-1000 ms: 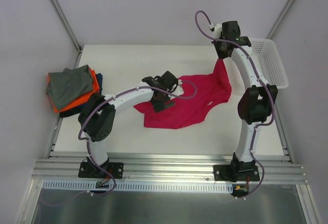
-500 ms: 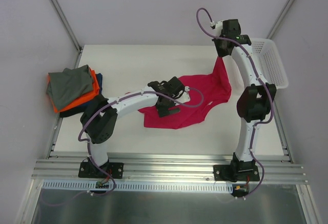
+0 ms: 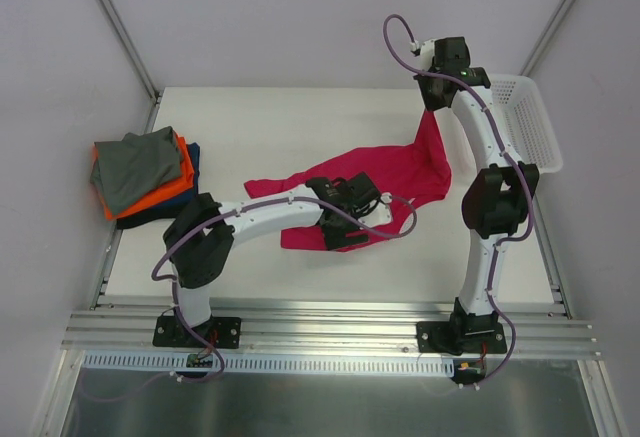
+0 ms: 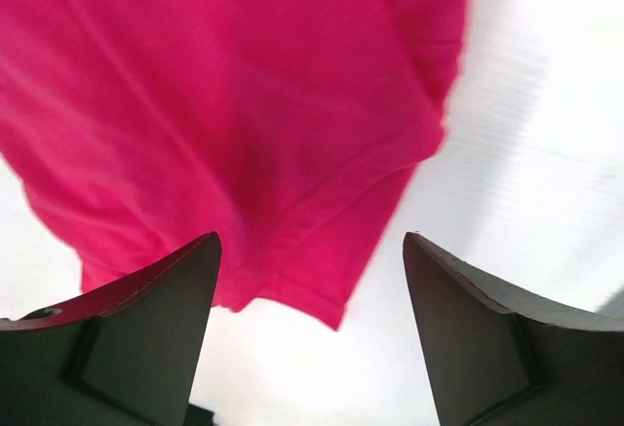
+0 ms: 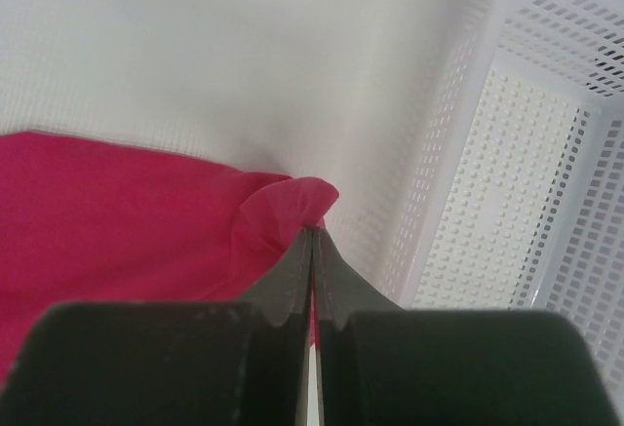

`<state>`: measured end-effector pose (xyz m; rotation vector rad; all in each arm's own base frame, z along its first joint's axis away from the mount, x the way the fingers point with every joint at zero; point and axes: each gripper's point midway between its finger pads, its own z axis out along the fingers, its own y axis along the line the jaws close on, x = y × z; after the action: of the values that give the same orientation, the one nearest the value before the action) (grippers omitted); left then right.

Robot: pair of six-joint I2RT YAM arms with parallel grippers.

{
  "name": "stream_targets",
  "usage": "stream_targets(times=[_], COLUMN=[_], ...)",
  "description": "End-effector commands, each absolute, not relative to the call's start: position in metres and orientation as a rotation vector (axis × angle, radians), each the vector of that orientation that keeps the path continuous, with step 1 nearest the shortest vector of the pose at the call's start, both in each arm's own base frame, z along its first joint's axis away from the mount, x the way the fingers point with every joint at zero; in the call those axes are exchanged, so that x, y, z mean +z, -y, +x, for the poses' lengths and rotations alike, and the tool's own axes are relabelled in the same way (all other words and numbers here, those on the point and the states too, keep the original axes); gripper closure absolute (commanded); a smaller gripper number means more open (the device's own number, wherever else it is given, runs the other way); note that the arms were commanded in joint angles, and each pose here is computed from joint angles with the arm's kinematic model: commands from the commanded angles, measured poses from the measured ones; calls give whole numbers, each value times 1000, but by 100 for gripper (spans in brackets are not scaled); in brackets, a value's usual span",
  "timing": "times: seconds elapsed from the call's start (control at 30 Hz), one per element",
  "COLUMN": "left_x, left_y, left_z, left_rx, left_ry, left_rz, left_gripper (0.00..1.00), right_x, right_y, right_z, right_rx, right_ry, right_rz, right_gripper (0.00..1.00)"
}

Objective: Fold and stack the t-shirts
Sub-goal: Flatten out the tshirt

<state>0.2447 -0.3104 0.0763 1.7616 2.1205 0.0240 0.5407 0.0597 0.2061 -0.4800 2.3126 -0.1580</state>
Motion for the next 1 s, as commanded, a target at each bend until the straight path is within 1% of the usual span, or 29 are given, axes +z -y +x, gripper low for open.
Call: stream_targets(times=[0.0,0.07,0.17,0.3,0.43,0.47,0.53,0.67,0.7,0.73,0.87,0.97], left_x=[86,79,71,57,34,32,26,28,31,36,49,46], left_y=[329,333,337,342,347,348,353,357,358,359,359,353], left_z=[225,213,201,195,206,207,211,221,224,227,235,244], left_rx=[-66,-88,-98,-91,-42,-43,-53,-42,-44,-42,-47,-46], left_ry=[-2125,-2144,-2153,-2186,-2204,-2204,-2223,-2222,-2213,-2202,-2180,-2208], left_rz=[1747,1757,1786,1798,1783,1781,1755,1728,1725,1716,1694,1674], left_gripper=[26,28,28,31,32,35,37,39,42,43,44,53], right_x=[238,241,242,239,242,242,242,242,244,243,247,247], right_y=[-63,-63,-63,-64,-67,-68,-71,-72,-74,-74,-73,-72], right_z=[544,543,541,542,545,545,545,543,544,543,543,543], right_rx=[-147,-146,-150,-143,-144,-143,-143,-151,-151,-149,-158,-164], right_ry=[-2238,-2233,-2233,-2238,-2227,-2224,-2223,-2223,-2218,-2221,-2211,-2209], right_rz=[-455,-455,-455,-455,-455,-458,-464,-468,-469,-471,-468,-471], right_gripper=[100,100,100,100,100,100,100,100,100,100,100,100])
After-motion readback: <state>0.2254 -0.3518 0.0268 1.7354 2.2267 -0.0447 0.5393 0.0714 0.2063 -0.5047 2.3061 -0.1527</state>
